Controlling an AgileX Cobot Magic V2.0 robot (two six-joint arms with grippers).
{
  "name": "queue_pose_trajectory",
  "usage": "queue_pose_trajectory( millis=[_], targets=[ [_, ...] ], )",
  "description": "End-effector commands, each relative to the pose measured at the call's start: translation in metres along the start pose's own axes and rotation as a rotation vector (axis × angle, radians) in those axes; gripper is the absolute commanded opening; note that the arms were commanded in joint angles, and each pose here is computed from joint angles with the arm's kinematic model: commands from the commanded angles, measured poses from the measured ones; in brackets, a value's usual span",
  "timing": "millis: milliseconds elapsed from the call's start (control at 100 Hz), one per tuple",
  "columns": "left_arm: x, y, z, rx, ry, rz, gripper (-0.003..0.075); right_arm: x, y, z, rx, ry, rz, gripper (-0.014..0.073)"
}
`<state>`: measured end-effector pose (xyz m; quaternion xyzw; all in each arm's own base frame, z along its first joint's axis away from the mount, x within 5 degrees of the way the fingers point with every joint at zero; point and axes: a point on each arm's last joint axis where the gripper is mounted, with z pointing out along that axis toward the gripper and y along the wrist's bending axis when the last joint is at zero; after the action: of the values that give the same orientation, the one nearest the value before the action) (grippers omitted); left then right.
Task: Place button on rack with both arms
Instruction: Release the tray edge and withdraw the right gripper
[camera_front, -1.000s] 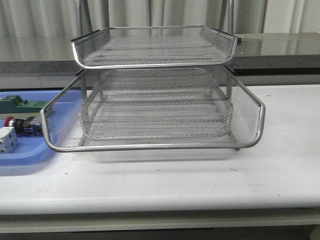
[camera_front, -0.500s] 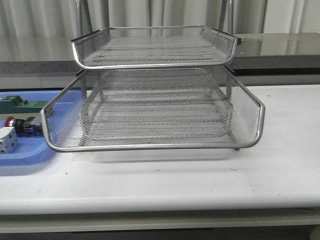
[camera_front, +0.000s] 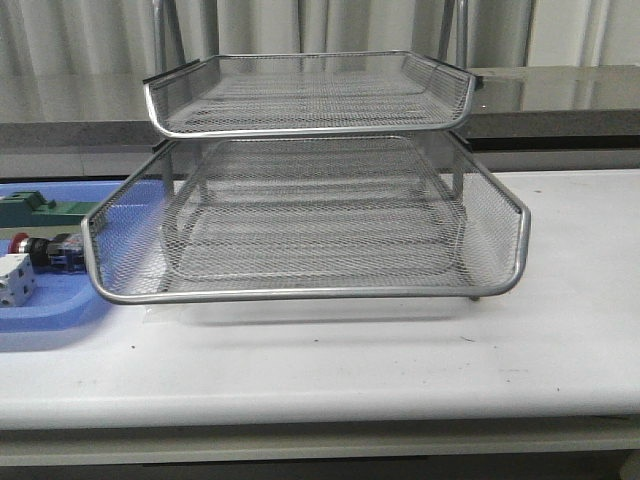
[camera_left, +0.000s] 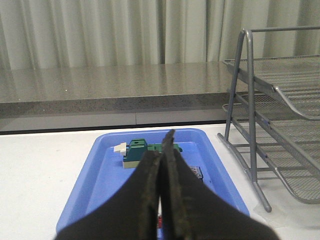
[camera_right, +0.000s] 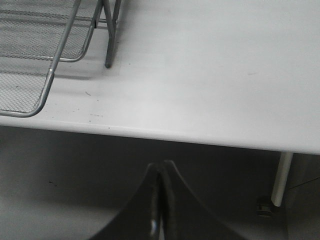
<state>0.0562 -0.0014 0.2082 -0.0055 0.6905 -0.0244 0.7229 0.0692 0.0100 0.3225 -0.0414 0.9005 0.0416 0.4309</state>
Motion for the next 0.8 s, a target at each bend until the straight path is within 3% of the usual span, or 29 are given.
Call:
queue_pose_trajectory(
  millis=[0, 790],
  targets=[
    [0.0012, -0.0001, -0.0017, 0.005, -0.087, -0.011, -0.0020, -0.0123, -0.0004, -0.0068, 0.008, -0.083, -0.007, -0.0071],
    [-0.0053, -0.0003, -0.0025, 0.007, -0.122, -0.042, -0.0020, -0.0121, -0.0004, -0.0068, 0.008, -0.081, -0.007, -0.0071]
  ],
)
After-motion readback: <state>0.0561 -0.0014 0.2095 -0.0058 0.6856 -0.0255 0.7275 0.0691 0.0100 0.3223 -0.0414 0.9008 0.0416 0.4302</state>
